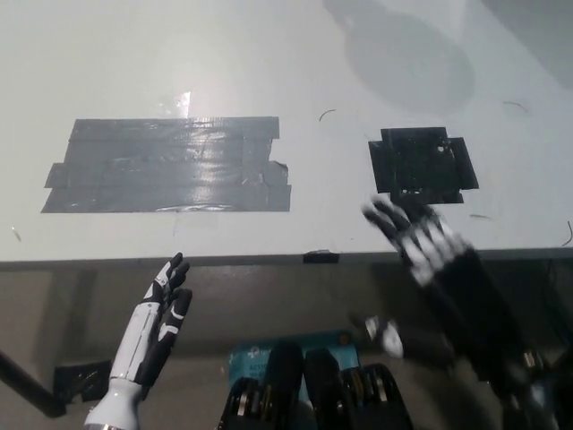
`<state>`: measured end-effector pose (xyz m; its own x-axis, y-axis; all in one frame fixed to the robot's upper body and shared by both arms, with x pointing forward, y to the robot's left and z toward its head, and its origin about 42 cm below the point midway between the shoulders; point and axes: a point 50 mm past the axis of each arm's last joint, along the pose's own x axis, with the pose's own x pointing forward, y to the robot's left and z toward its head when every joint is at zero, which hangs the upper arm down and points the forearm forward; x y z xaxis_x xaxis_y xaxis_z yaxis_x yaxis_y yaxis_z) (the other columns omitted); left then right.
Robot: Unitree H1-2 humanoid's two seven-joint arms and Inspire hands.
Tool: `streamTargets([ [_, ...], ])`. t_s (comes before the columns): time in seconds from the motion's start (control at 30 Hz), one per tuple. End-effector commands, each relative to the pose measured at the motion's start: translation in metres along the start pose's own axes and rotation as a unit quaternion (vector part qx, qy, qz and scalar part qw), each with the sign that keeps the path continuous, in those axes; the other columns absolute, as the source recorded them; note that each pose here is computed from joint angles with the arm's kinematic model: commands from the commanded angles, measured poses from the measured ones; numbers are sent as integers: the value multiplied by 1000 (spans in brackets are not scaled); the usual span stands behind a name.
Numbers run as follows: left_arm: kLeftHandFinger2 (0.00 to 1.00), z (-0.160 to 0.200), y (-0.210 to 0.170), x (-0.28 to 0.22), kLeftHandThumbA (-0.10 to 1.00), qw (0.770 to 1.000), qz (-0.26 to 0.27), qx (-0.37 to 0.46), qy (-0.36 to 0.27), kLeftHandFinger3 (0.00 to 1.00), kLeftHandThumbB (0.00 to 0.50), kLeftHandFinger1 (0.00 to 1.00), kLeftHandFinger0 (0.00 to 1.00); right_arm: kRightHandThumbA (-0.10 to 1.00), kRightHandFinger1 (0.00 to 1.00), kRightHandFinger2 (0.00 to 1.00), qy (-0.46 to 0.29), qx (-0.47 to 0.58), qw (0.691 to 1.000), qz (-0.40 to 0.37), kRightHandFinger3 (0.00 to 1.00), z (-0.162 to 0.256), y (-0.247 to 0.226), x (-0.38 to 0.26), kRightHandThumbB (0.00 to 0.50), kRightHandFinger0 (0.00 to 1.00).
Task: A stack of plates is kept in the middle of the desk close to the robot and the robot grabs the stack with its right hand, picks it up and hands it to a person.
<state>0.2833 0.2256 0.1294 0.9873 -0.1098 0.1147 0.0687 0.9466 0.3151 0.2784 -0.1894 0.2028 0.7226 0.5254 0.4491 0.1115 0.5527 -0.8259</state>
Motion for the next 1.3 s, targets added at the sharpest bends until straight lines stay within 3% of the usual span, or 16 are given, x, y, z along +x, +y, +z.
streamTargets([
  [0.0, 1000, 7, 1, -6, 974, 1000, 0, 2, -28, 1000, 0, 1000, 1000, 896, 1000, 1000, 92, 265, 948, -147, 1000, 9, -13, -59, 358, 1000],
  [0.13, 1000, 4, -1, -9, 1000, 1000, 0, 1, -25, 1000, 0, 1000, 1000, 1000, 1000, 1000, 138, 301, 933, -143, 1000, -11, 23, -69, 297, 1000],
  [0.17, 1000, 4, -1, -9, 1000, 1000, 0, 0, -25, 1000, 0, 1000, 1000, 984, 1000, 1000, 147, 303, 932, -136, 1000, -15, 31, -70, 321, 1000],
  [0.2, 1000, 4, -1, -9, 1000, 1000, 0, -1, -26, 1000, 0, 1000, 1000, 1000, 1000, 1000, 163, 303, 931, -124, 1000, -18, 40, -70, 393, 1000],
  [0.23, 1000, 5, 1, -9, 1000, 1000, 2, -1, -25, 1000, 0, 1000, 1000, 1000, 1000, 1000, 178, 305, 929, -111, 1000, -21, 49, -69, 411, 1000],
  [0.3, 1000, 4, 2, -10, 1000, 1000, 6, -1, -23, 1000, 0, 1000, 1000, 1000, 1000, 1000, 185, 315, 926, -93, 1000, -25, 60, -67, 368, 1000],
  [0.6, 1000, 1, 1, -13, 1000, 1000, 6, -6, -16, 1000, 0, 1000, 1000, 1000, 1000, 1000, 195, 310, 928, -67, 1000, -31, 70, -68, 330, 1000],
  [1.27, 1000, -7, -8, -33, 918, 1000, 9, -4, 2, 1000, 0, 1000, 1000, 1000, 1000, 1000, 195, 306, 931, -34, 1000, -26, 72, -74, 354, 1000],
])
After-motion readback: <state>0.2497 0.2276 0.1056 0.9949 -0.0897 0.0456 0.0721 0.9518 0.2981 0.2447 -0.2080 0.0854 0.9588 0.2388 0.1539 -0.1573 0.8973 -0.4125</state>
